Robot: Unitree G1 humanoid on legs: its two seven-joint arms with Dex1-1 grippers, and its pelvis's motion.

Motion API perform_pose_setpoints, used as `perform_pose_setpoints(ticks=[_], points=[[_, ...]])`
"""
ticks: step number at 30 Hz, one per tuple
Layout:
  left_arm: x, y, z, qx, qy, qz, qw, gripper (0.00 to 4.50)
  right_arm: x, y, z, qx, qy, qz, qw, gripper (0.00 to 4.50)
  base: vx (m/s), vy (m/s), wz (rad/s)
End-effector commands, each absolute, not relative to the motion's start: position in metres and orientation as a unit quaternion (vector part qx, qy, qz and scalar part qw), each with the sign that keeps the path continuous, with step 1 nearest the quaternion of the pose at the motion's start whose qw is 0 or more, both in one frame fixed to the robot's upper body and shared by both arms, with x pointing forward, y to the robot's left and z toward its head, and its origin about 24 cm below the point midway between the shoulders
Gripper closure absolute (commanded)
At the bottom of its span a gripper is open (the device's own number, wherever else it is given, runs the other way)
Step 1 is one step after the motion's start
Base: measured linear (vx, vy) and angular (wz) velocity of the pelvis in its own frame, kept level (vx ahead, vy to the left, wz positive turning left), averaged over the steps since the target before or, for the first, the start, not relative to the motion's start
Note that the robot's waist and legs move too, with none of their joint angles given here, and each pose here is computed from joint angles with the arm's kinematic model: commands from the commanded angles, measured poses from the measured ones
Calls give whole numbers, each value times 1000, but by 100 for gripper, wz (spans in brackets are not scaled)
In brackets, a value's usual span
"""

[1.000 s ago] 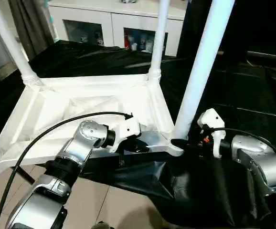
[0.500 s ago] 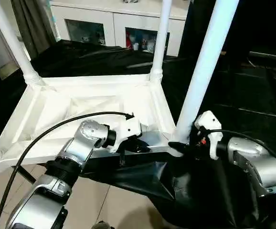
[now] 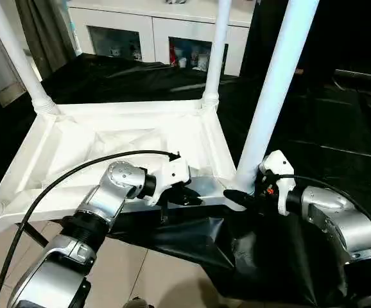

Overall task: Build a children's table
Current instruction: Rotate leg to tighten

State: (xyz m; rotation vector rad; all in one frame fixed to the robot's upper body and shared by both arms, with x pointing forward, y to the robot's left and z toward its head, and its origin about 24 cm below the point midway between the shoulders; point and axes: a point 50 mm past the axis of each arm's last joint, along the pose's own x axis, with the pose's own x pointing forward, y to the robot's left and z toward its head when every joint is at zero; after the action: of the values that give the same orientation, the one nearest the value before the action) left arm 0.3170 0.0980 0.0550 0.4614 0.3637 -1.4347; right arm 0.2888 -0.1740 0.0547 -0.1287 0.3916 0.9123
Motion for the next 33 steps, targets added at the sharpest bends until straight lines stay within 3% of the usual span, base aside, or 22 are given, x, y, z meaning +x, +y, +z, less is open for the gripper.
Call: perform_pose_setpoints(ticks=[1,4,14,17,19,22,23,25,26,27,30,31,33], points=[[317,88,73,204,114,-665,709,450,293,-176,61,-72,174,434,881,128,0,0,0],[317,88,72,204,114,-666,709,450,292,-175,60,-69,175,436,880,160,0,0,0],[317,88,72,203,116,-665,710,450,293,-174,58,-60,164,422,889,171,0,0,0],[323,88,69,211,125,-632,735,450,301,-177,55,-51,164,372,912,171,0,0,0],[335,84,63,206,143,-572,781,450,308,-173,46,-23,168,308,936,171,0,0,0],[340,81,61,198,150,-548,798,450,311,-170,40,-8,171,281,944,171,0,0,0],[343,77,61,191,155,-531,811,450,314,-167,37,0,173,253,952,171,0,0,0],[355,58,59,154,167,-456,860,450,330,-154,23,23,189,125,974,172,0,0,0],[355,57,59,154,167,-454,862,450,330,-153,22,24,190,121,974,172,0,0,0],[358,43,56,160,174,-420,876,450,341,-132,22,48,188,80,978,172,0,0,0],[359,38,55,174,170,-411,878,450,346,-118,27,70,177,82,978,172,0,0,0],[360,33,60,166,162,-418,878,450,349,-107,34,60,164,102,979,172,0,0,0],[360,32,62,163,158,-424,877,450,350,-104,36,53,159,113,979,172,0,0,0]])
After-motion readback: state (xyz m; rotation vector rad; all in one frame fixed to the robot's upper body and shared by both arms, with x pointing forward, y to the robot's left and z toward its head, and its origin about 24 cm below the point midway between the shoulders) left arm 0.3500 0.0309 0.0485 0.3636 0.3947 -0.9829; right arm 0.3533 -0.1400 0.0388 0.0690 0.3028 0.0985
